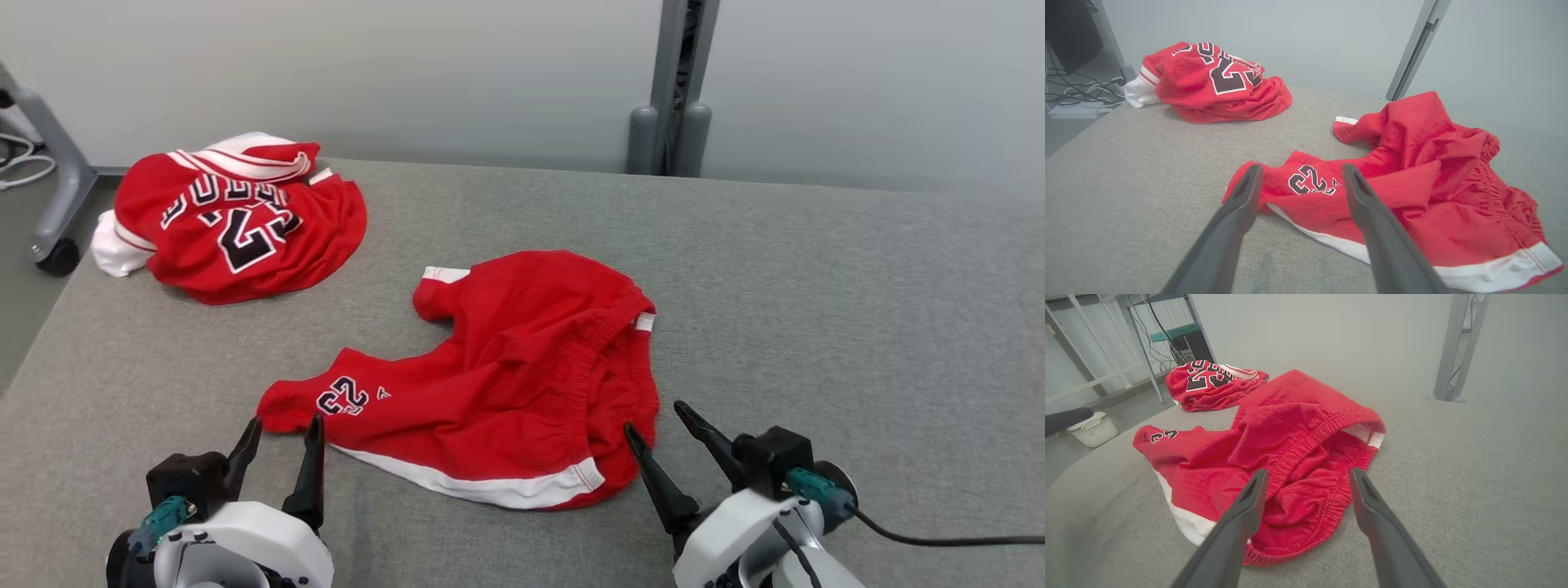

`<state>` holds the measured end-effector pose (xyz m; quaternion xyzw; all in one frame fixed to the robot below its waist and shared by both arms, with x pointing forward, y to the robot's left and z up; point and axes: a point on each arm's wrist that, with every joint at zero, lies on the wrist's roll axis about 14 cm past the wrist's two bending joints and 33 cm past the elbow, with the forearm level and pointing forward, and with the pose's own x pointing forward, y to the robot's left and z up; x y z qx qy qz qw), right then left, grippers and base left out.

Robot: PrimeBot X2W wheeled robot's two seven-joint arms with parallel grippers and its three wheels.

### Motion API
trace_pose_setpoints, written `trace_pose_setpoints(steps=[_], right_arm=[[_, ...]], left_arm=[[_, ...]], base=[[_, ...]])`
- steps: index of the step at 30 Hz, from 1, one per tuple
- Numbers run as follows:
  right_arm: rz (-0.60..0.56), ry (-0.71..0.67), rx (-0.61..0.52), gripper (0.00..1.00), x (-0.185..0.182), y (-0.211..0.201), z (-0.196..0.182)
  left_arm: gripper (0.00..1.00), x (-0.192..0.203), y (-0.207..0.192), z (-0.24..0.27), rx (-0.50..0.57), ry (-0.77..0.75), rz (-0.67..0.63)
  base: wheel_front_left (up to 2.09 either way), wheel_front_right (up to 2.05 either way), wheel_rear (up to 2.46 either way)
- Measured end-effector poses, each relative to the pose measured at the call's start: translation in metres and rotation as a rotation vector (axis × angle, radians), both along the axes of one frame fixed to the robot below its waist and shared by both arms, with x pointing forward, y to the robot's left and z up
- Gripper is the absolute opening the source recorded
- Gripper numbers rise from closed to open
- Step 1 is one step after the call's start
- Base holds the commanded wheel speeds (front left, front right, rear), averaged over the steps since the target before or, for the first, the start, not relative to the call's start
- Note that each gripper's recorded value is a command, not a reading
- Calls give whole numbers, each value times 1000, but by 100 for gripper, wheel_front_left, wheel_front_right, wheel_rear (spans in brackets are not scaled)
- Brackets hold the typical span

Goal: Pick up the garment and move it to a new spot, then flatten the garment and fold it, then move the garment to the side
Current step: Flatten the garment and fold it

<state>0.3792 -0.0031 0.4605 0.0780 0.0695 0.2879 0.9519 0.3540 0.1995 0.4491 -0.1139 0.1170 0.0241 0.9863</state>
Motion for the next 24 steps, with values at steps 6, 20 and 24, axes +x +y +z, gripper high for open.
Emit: trace_pose_setpoints(steps=[6, 20, 24], right_arm=[[143, 135, -20, 100, 6, 46, -19], [228, 424, -113, 92, 3, 68, -67], [228, 437, -89, 10, 11, 72, -64]], left_arm=[[100, -18, 12, -4, -5, 20, 61], [100, -35, 30, -12, -13, 42, 144], [100, -31, 29, -14, -14, 44, 144]], base=[[0, 0, 0], [0, 0, 0], [0, 0, 0]])
